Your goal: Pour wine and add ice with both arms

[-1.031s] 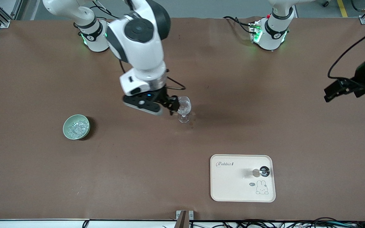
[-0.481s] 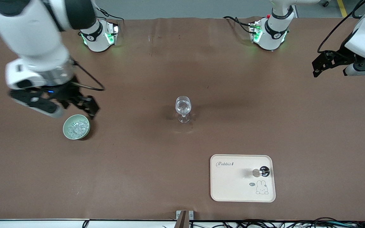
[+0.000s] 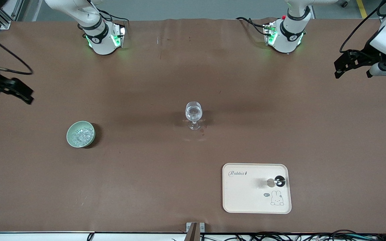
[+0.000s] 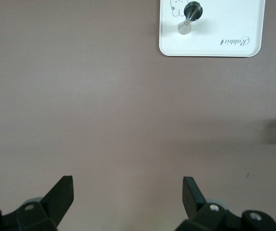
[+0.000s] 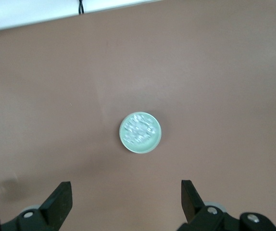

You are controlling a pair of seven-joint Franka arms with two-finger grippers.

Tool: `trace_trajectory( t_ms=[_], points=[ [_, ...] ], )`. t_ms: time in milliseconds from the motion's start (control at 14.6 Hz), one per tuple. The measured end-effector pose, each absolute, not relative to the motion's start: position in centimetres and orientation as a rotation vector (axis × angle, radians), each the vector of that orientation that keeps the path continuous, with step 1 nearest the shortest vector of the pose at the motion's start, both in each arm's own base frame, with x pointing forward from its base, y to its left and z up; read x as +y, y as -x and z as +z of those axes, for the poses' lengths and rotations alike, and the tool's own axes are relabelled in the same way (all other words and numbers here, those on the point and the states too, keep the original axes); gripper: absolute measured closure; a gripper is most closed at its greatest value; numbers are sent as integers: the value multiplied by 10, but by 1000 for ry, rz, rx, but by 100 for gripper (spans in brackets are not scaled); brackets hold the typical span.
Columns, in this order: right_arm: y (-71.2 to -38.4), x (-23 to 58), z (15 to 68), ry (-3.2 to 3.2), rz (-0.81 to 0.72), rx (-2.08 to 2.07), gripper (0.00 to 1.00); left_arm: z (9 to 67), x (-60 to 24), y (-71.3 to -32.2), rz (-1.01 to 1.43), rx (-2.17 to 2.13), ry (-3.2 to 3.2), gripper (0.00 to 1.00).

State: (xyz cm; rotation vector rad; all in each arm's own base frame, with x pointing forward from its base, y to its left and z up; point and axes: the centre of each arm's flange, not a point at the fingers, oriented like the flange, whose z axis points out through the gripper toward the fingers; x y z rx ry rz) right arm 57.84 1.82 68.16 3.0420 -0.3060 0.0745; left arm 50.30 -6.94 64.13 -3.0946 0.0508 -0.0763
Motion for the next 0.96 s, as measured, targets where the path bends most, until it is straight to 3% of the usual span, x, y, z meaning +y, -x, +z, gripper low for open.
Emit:
trace_trajectory(
  t_ms=[344,962],
  points=[
    [-549,-64,669,-3085,-28,-205,0,641,-71,-501,-62,58,3092,0],
    [-546,-53,666,-3122,-33,-167,0,642,-73,-503,-47,53,3122,0]
  ],
)
